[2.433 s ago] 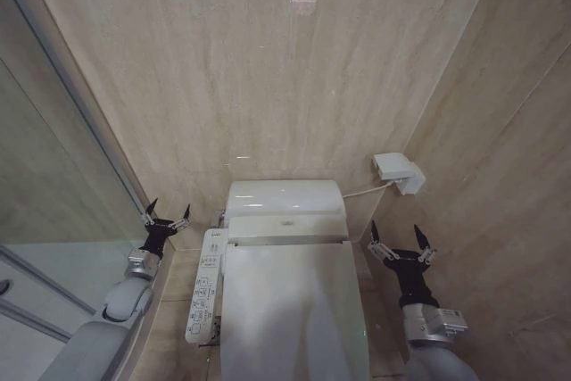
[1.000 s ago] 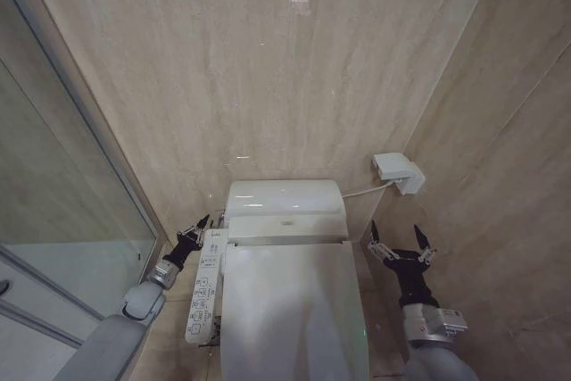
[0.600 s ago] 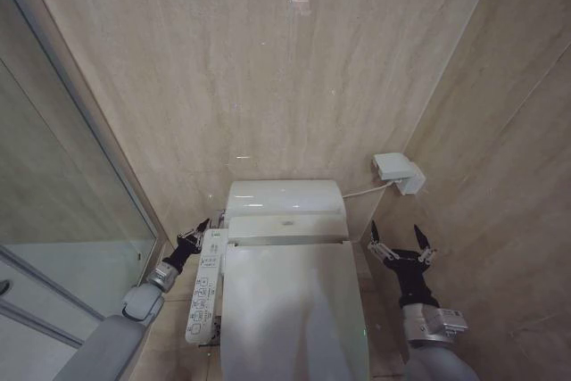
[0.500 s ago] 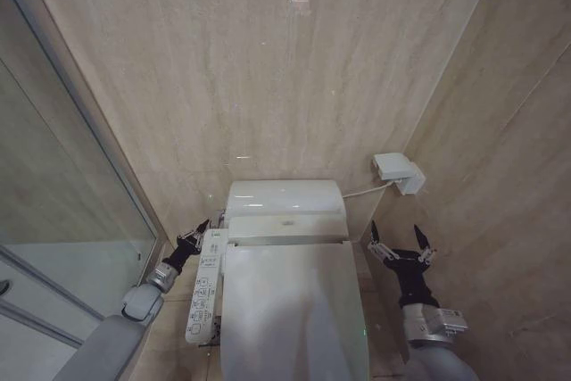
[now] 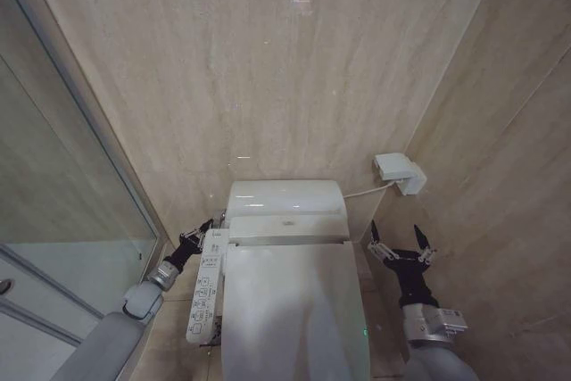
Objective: Open the toilet lid, clean the toilet bowl with a toilet brush, close the toilet lid, and flush.
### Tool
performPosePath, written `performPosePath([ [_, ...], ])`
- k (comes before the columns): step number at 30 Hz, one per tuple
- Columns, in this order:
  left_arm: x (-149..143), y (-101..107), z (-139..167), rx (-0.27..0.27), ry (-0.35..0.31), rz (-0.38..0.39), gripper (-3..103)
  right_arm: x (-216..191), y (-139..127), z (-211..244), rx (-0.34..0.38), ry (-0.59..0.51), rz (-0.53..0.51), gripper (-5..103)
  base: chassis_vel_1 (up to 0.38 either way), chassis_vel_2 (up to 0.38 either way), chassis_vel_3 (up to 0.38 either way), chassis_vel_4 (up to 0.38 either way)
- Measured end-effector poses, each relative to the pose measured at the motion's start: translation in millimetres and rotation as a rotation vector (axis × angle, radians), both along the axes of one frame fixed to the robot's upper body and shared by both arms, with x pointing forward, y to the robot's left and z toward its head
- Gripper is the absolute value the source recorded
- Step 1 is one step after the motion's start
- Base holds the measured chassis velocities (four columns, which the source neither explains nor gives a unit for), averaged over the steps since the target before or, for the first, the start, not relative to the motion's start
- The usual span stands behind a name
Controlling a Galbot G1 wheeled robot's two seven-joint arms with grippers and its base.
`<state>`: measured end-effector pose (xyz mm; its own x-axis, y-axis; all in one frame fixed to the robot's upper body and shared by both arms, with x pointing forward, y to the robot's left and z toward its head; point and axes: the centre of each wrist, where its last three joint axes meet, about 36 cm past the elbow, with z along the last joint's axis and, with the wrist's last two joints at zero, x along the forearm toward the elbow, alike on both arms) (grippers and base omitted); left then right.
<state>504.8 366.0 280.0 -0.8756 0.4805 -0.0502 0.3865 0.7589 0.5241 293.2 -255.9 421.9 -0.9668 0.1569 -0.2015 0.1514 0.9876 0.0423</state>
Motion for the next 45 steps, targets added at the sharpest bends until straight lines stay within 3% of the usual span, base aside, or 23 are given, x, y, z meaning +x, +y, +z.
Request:
performPosePath([
  [8,-6,3,8,0.045,-0.018,-0.019,0,0,0,0,0.0,0.0,0.0,100,0.0,0.0,0.0,0.0],
  [45,22,11,0,0.074,0.01,-0.011,0,0,0,0,0.0,0.0,0.0,100,0.0,0.0,0.0,0.0],
])
